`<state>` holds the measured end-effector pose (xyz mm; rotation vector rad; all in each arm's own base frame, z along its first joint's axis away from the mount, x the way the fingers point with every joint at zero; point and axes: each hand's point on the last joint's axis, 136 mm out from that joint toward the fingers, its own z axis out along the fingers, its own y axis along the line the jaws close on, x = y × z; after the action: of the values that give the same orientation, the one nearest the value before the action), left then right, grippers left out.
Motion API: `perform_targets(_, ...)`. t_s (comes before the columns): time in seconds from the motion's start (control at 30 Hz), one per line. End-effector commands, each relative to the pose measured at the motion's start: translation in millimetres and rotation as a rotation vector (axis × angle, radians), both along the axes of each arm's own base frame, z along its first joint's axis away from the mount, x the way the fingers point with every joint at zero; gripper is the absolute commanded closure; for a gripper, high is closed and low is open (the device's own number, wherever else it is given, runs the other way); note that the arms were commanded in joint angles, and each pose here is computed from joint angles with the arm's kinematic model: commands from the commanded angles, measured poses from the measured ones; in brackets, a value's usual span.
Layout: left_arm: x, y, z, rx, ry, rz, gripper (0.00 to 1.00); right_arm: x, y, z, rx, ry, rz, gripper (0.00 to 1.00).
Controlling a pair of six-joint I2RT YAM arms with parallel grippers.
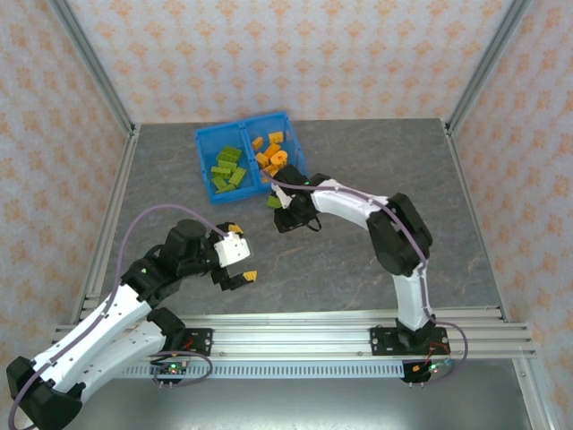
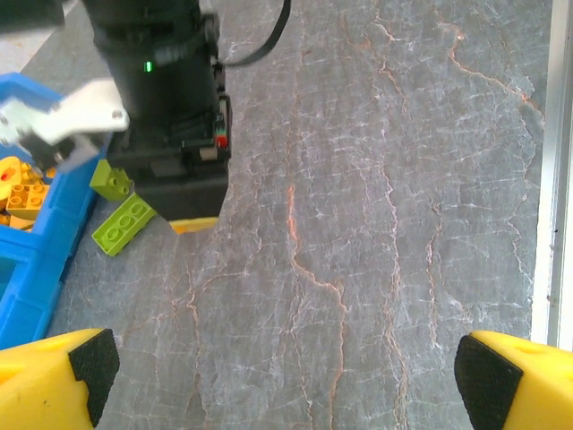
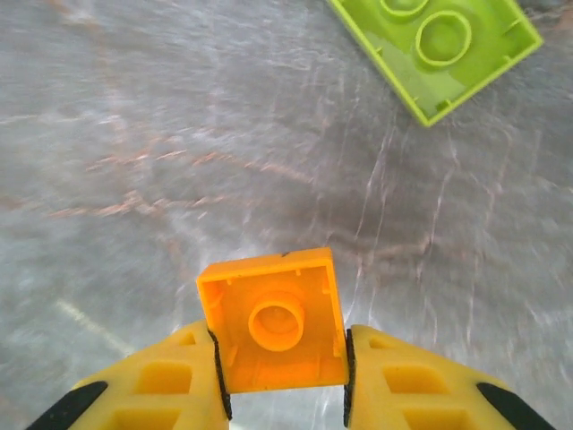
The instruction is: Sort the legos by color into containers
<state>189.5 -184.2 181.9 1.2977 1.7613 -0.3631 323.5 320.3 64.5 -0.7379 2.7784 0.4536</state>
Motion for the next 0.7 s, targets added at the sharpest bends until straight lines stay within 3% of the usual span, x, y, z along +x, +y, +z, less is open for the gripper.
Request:
perform_targets(0.0, 0, -2, 20, -0.053, -0.060, -0.013, 0.00, 10, 11, 78, 0.168, -0.154, -0.048, 0.71)
perform_targets(0.1, 3, 1, 28, -0.079, -0.105, 0.010, 0.00, 34, 11, 118, 0.202, -0.297, -0.104, 0.71)
perform_targets(0.27, 9, 11, 34, -0.074, -0.146, 0.075, 0.00, 105, 7, 147, 0.131, -0.478, -0.271, 0.71)
perform_targets(0.5, 12, 11, 35, -0.096, -0.149, 0.097, 0.00, 197, 29, 139, 0.198, -0.437, -0.405, 0.70)
perform_targets(0.67, 14, 12, 34, -0.082, -0.141, 0.104, 0.00, 239, 45, 119, 0.286, -0.422, -0.469, 0.67)
